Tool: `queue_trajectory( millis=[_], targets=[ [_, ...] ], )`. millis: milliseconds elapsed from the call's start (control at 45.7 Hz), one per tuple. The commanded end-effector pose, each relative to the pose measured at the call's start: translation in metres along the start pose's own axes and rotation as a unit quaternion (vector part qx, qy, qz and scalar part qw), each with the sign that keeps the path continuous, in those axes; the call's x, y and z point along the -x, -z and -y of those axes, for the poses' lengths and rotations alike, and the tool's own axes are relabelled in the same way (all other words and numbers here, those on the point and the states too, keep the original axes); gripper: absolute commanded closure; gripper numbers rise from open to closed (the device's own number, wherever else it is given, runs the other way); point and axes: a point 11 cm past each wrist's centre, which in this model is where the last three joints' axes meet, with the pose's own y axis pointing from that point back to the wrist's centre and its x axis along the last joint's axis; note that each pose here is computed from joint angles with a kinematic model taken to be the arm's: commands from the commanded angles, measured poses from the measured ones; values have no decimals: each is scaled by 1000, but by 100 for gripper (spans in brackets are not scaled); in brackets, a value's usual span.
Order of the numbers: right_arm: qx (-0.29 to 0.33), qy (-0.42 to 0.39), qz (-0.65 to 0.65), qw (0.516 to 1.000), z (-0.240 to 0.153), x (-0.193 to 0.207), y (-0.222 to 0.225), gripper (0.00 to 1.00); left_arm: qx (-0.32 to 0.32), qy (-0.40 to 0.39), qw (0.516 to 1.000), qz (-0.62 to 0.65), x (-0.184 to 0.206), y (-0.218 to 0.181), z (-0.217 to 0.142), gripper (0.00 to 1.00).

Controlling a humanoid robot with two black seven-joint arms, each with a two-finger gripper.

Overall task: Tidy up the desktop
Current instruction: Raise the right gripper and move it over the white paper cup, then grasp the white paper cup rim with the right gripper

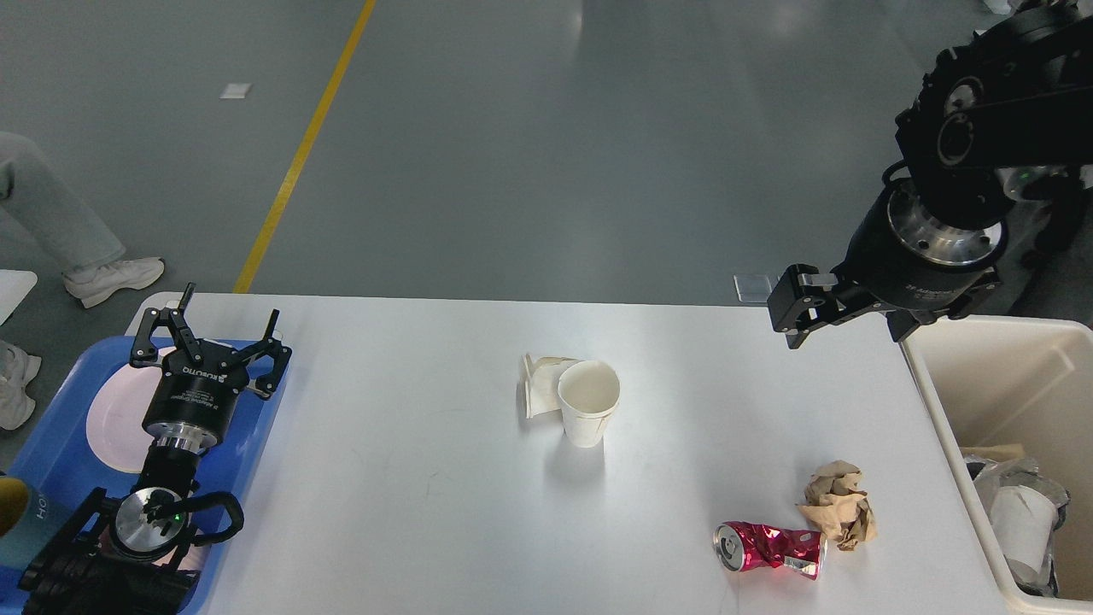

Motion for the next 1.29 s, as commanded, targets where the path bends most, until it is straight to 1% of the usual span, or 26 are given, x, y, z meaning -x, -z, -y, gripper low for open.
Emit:
queue_trajectory(
  millis=[0, 131, 241, 350, 459, 547, 613, 722, 897, 985, 1269],
  targets=[
    [5, 0, 2, 1000, 13, 1, 0, 0, 0, 0, 1000, 0, 0, 0, 0, 4],
    [12, 10, 4, 1000, 29, 6, -4, 0, 0, 0, 1000, 0, 0, 0, 0, 4],
    [6, 14, 0, 1000, 28, 8, 2, 0, 0, 0, 1000, 0, 0, 0, 0, 4],
    [-39, 0, -20, 999, 26, 4, 36, 0, 0, 0, 1000, 0, 0, 0, 0, 4],
    [-74, -21, -17, 997, 37, -4, 60, 0, 0, 0, 1000, 0, 0, 0, 0, 4],
    [-98, -32, -20, 995, 58, -8, 84, 0, 0, 0, 1000, 0, 0, 0, 0, 4],
    [-106, -37, -12, 994, 89, -14, 98, 0, 0, -1, 1000, 0, 0, 0, 0, 4],
    [-102, -30, 2, 994, 138, -16, 105, 0, 0, 1, 1000, 0, 0, 0, 0, 4],
    [-101, -22, 17, 994, 198, -11, 117, 0, 0, 2, 1000, 0, 0, 0, 0, 4],
    [-103, -19, 25, 994, 211, -9, 118, 0, 0, 2, 1000, 0, 0, 0, 0, 4],
    [-117, -32, 68, 990, 230, -16, 121, 0, 0, 2, 1000, 0, 0, 0, 0, 4]
  ],
)
